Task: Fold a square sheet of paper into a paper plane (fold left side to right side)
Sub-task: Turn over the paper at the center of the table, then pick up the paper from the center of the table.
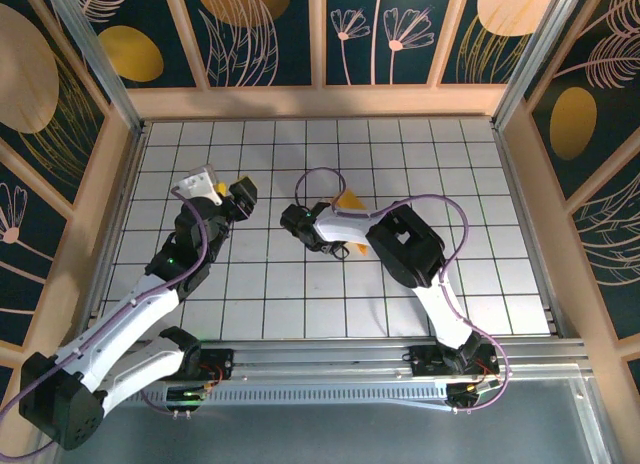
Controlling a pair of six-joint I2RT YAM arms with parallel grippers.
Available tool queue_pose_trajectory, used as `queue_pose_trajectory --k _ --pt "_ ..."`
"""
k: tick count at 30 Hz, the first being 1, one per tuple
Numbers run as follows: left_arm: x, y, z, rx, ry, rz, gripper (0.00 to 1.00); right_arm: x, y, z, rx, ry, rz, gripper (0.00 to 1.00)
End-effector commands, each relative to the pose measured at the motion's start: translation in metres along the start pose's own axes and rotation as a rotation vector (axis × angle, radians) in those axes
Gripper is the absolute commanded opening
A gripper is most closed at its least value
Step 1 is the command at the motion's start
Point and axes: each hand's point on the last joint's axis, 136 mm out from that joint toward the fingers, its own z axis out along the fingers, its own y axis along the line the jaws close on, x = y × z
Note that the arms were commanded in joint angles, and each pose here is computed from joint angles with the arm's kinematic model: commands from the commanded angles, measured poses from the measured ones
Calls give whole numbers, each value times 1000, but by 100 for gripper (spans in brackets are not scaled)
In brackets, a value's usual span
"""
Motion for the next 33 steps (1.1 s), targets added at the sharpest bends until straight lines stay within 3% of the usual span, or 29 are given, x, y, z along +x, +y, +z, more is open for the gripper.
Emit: queue_pose_trajectory --k 1,6,14,24,29,33 --pt "1 -2 1 3 5 7 67 -4 15 -9 -107 -7 52 12" --pt "5 -5 4 17 24 4 67 -18 10 -28 -230 -59 141 33" --pt "35 -16 24 64 143 -44 68 -40 -25 -62 -440 -186 349 57" --pt "117 -44 69 173 469 -146 67 -31 -98 -55 -683 -326 721 65" --pt "171 -64 95 261 668 -266 59 -29 -135 -62 -836 -471 919 74" --pt "207 -68 108 291 759 -349 58 -19 -158 -66 -969 -566 1071 83"
